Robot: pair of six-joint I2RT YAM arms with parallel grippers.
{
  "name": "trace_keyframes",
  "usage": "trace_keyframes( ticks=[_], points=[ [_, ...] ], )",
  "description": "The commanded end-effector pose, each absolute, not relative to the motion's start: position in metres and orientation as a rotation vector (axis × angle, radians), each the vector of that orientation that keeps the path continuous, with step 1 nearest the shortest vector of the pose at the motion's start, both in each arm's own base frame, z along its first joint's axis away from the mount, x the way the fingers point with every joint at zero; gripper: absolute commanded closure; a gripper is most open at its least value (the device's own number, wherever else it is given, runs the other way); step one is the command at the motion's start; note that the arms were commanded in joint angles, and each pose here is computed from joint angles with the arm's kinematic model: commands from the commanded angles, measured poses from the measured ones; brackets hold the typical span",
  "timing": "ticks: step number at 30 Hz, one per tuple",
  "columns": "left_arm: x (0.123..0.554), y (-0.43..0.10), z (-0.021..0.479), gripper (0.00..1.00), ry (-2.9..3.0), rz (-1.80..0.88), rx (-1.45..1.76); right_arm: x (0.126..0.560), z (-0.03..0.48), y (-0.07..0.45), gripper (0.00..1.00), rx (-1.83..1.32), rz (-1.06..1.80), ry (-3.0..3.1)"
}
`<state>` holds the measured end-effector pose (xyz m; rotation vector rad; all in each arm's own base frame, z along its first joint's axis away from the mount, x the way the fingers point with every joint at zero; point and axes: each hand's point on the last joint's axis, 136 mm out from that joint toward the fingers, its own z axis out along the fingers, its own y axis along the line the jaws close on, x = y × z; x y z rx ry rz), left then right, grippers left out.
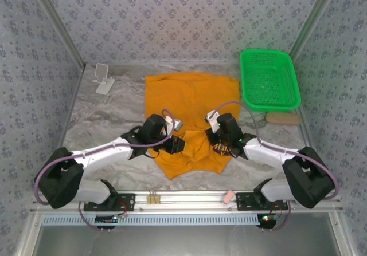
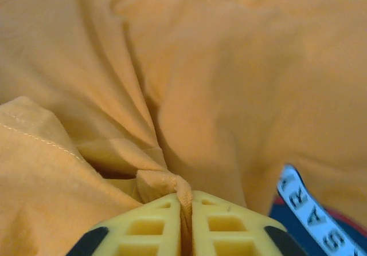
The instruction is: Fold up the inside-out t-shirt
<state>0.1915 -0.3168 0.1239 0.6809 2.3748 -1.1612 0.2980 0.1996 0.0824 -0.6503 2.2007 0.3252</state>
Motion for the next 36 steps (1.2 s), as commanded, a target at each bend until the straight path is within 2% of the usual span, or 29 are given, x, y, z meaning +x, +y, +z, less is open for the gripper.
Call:
trace_keyframes(
  ticks=[1, 4, 7, 12, 14, 16, 19, 22, 25, 27, 29, 36],
  points=[
    [0.161, -0.351, 0.171, 0.85, 2.117, -1.324, 0.96, 0.3, 0.097, 0.181, 0.76, -0.421, 0.377, 2.266],
    [0.13, -0.369, 0.185, 0.79, 2.009, -1.487, 1.106, 0.309, 0.126, 0.172, 0.61, -0.371, 0.364, 2.266],
    [0.125, -0.371, 0.182, 0.73, 2.051, -1.478, 1.159, 0.308, 0.147, 0.189, 0.59, -0.498, 0.476, 2.287],
    [0.17, -0.331, 0.179, 0.58, 2.176, -1.375, 0.9, 0.266, 0.141, 0.259, 0.55, -1.153, 0.769, 2.129],
    [0.202, -0.3, 0.177, 0.54, 2.237, -1.283, 0.685, 0.257, 0.132, 0.272, 0.55, -1.412, 0.768, 1.936],
    [0.233, -0.264, 0.16, 0.43, 2.347, -1.103, 0.445, 0.259, 0.129, 0.281, 0.55, -1.556, 0.726, 1.797],
    [0.25, -0.241, 0.144, 0.43, 2.441, -1.034, 0.291, 0.25, 0.121, 0.293, 0.54, -1.799, 0.765, 1.639],
    [0.257, -0.246, 0.134, 0.41, 2.515, -1.012, 0.286, 0.243, 0.092, 0.291, 0.54, -2.071, 0.689, 1.595],
    [0.268, -0.254, 0.12, 0.41, 2.548, -1.006, 0.313, 0.247, 0.083, 0.293, 0.59, -2.175, 0.637, 1.555],
    [0.275, -0.259, 0.109, 0.41, 2.563, -0.996, 0.329, 0.248, 0.084, 0.298, 0.75, -2.179, 0.616, 1.515],
    [0.28, -0.265, 0.096, 0.43, 2.587, -1.007, 0.335, 0.247, 0.094, 0.301, 0.98, -2.17, 0.586, 1.443],
    [0.288, -0.287, 0.068, 0.49, 2.639, -1.077, 0.381, 0.247, 0.126, 0.292, 1.0, -2.092, 0.36, 1.252]
  ],
)
